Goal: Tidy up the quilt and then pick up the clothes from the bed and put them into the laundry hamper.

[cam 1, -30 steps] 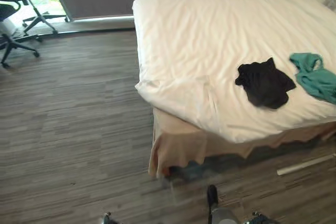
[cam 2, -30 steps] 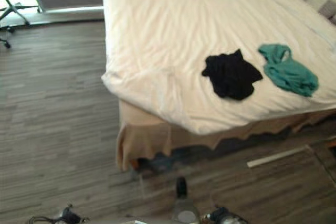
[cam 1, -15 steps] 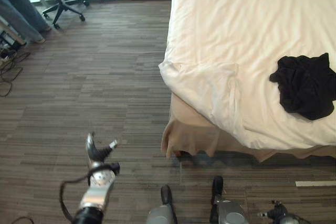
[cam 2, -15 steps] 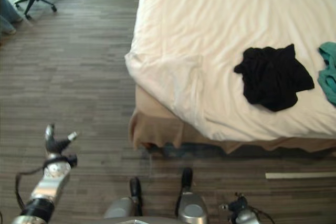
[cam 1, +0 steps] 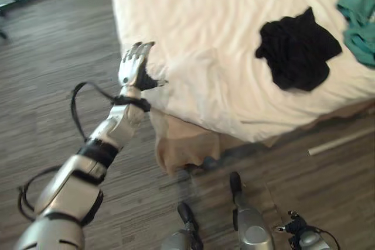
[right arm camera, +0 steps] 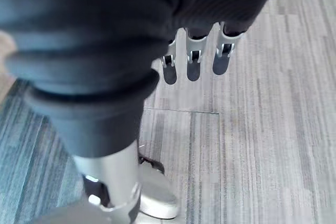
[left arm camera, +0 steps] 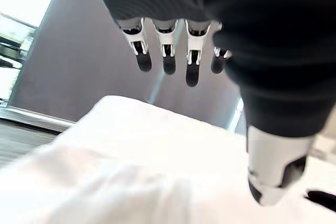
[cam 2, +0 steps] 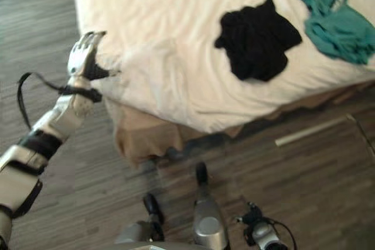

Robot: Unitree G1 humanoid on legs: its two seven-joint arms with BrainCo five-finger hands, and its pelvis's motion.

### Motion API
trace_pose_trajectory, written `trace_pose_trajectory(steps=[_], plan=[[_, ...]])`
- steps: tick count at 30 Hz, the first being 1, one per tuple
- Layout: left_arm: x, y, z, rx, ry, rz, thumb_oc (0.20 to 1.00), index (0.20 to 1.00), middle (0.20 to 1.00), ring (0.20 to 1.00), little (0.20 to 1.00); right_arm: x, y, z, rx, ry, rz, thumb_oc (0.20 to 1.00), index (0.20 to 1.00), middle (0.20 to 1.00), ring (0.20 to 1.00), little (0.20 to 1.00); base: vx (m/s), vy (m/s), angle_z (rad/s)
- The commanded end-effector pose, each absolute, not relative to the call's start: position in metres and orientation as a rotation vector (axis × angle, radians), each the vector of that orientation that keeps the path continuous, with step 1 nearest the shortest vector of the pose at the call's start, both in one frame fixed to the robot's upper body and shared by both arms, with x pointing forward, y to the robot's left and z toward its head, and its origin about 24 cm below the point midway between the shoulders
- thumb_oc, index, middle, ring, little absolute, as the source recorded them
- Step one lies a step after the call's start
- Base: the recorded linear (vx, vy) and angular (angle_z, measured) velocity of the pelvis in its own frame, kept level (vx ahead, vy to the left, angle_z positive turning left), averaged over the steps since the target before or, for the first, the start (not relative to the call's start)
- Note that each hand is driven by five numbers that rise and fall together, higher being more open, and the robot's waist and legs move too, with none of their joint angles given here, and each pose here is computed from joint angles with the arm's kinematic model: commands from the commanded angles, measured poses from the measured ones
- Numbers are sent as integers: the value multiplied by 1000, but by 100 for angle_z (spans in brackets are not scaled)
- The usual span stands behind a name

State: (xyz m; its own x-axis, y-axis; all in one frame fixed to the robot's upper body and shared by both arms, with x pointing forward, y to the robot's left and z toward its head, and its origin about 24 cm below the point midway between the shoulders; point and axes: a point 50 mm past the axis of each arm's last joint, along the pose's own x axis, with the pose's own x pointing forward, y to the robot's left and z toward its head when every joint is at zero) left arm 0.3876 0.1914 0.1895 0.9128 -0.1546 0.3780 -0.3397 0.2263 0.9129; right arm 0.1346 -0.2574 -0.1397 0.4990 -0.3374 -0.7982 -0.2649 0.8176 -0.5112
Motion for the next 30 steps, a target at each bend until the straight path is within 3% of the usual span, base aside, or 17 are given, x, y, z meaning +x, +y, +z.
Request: trace_pose_trajectory(steps=[1, 4, 9, 10, 11, 12, 13, 17, 18, 19, 20, 21, 24, 25, 30], plan=[[396, 206, 242, 1444, -497, 296, 1000, 1000, 1000, 1000, 1000, 136, -280, -133, -695, 1082, -113, 1000, 1000, 1000, 1000, 1000, -19, -10, -16], [413, 193, 254, 1688, -431, 283, 1000, 1000, 1000, 1000, 1000, 139, -284, -131, -705, 1082, -134, 1000, 1000, 1000, 1000, 1000, -38, -17, -9], [420, 202, 222, 1759, -239, 224, 1000, 1000, 1000, 1000, 1000, 137, -282, -133, -688, 1092, -144, 1000, 1000, 1000, 1000, 1000, -11, -16, -6], [419, 208, 196, 1795, -136, 166, 388, 388, 388, 388, 388, 135, -281, -134, -679, 1098, -147, 1000, 1000, 1000, 1000, 1000, 10, 4, 7], [418, 208, 185, 1803, -103, 135, 200, 200, 200, 200, 200, 133, -282, -134, -677, 1101, -151, 1000, 1000, 1000, 1000, 1000, -7, 0, 10], [418, 209, 185, 1804, -102, 135, 200, 200, 200, 200, 200, 134, -282, -134, -677, 1101, -151, 1000, 1000, 1000, 1000, 1000, 19, 18, 5], [405, 227, 138, 1781, 56, 52, 200, 200, 200, 200, 200, 135, -286, -132, -672, 1091, -172, 1000, 1000, 1000, 1000, 1000, 29, 19, 3], [369, 260, 67, 1648, 290, -22, 200, 200, 200, 200, 200, 147, -297, -120, -690, 1013, -212, 1000, 1000, 1000, 1000, 1000, 77, 5, 3], [354, 271, 48, 1590, 341, -29, 570, 570, 570, 570, 570, 161, -302, -109, -694, 937, -232, 1000, 1000, 1000, 1000, 1000, 94, 17, 7], [337, 282, 31, 1539, 388, -32, 743, 743, 743, 743, 743, 169, -306, -99, -699, 875, -247, 1000, 1000, 1000, 1000, 1000, 72, 19, 1], [317, 292, 15, 1469, 429, -27, 1000, 1000, 1000, 1000, 1000, 181, -311, -83, -738, 782, -253, 1000, 1000, 1000, 1000, 1000, 45, 9, -6], [317, 292, 15, 1469, 430, -27, 1000, 1000, 1000, 1000, 1000, 181, -311, -83, -738, 783, -252, 1000, 1000, 1000, 1000, 1000, 56, 20, -3], [256, 313, -30, 1358, 563, -40, 1000, 1000, 1000, 1000, 1000, 218, -326, -27, -957, 515, -237, 1000, 1000, 1000, 1000, 1000, 68, 19, 4], [220, 318, -57, 1316, 681, -55, 1000, 1000, 1000, 1000, 1000, 245, -325, 13, -1021, 333, -252, 1000, 1000, 1000, 1000, 1000, 68, 8, 6], [126, 326, -110, 1208, 1030, -63, 1000, 1000, 1000, 1000, 1000, 298, -276, 114, -1118, -167, -175, 1000, 1000, 1000, 1000, 1000, 5, -4, 21]])
